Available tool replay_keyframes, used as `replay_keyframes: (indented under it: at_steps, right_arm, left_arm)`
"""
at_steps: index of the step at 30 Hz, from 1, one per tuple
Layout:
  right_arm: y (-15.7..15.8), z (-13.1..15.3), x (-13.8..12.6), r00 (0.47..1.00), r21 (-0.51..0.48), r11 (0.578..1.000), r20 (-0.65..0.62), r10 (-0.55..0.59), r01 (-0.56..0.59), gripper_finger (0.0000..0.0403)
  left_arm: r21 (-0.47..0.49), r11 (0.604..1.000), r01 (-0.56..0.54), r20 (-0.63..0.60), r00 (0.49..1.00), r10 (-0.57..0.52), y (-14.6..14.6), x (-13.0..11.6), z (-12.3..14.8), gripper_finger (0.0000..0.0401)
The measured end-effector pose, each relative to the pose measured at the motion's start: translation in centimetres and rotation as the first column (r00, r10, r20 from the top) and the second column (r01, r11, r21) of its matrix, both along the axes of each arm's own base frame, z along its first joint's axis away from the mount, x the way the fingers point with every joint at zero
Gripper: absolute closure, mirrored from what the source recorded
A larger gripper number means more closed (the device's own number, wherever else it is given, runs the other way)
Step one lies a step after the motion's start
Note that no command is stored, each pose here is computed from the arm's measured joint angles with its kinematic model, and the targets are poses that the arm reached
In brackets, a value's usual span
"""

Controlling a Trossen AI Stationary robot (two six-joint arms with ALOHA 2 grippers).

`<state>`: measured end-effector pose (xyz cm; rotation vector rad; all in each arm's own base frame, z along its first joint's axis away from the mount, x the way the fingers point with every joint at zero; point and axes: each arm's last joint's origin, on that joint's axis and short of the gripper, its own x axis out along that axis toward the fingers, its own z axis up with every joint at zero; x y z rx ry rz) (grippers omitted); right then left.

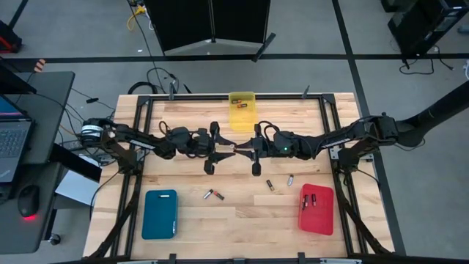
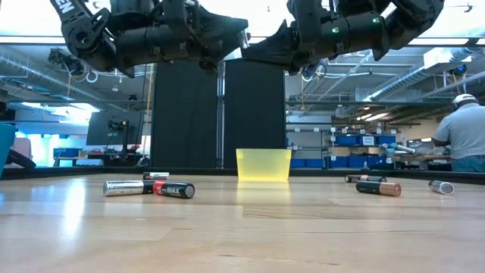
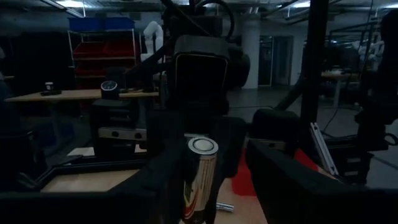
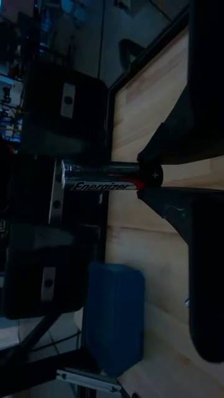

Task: Sort batteries
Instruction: Put the silver battery into the blue bin

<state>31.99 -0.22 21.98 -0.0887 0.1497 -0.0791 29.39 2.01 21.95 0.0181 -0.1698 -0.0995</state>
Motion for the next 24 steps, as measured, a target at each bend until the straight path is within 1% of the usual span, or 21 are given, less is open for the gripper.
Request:
replay_keyframes:
  at_steps: [2, 4, 6, 9, 10, 15, 17, 20, 24]
  right_arm:
    - [0.0, 0.0, 0.0, 1.000, -0.002, 1.000, 0.000, 0.000, 0.000, 0.0349]
    - [0.0, 0.0, 0.0, 1.000, -0.009, 1.000, -0.001, 0.002, -0.002, 0.0349]
    - [0.1, 0.0, 0.0, 1.000, -0.018, 1.000, -0.002, 0.007, -0.007, 0.0349]
    - [0.1, 0.0, 0.0, 1.000, -0.019, 1.000, 0.000, 0.011, -0.011, 0.0349]
    - [0.1, 0.0, 0.0, 1.000, -0.018, 1.000, 0.003, 0.012, -0.012, 0.0349]
    - [0.1, 0.0, 0.0, 1.000, -0.013, 1.000, 0.000, 0.011, -0.011, 0.0347]
    - [0.1, -0.1, 0.0, 1.000, 0.002, 1.000, -0.005, 0.009, -0.009, 0.0325]
    - [0.0, -0.1, 0.0, 1.000, 0.029, 1.000, -0.014, 0.001, 0.000, 0.0282]
    - [-0.1, -0.4, -0.1, 0.999, 0.037, 0.999, -0.036, -0.014, 0.015, 0.0242]
  left_arm:
    - [0.001, 1.000, 0.002, 0.003, 1.000, -0.002, 0.0, 0.0, 0.1, 0.0235]
    - [0.007, 1.000, 0.005, 0.005, 1.000, -0.005, -0.1, 0.0, 0.1, 0.0256]
    - [0.020, 1.000, 0.013, 0.007, 1.000, -0.013, -0.1, 0.0, 0.1, 0.0286]
    - [0.035, 0.999, 0.009, 0.009, 1.000, -0.009, -0.1, 0.0, 0.1, 0.0344]
    - [0.036, 0.999, 0.009, 0.012, 1.000, -0.009, -0.1, 0.0, 0.1, 0.0351]
    - [0.034, 0.999, 0.006, 0.004, 1.000, -0.006, -0.1, 0.0, 0.1, 0.0351]
    - [0.033, 0.999, 0.005, -0.018, 1.000, -0.004, -0.1, -0.1, 0.3, 0.0351]
    - [0.055, 0.999, 0.000, -0.048, 0.999, 0.002, -0.1, -0.6, 0.8, 0.0351]
    - [0.097, 0.995, 0.005, -0.128, 0.992, 0.007, -0.3, -1.0, 2.5, 0.0351]
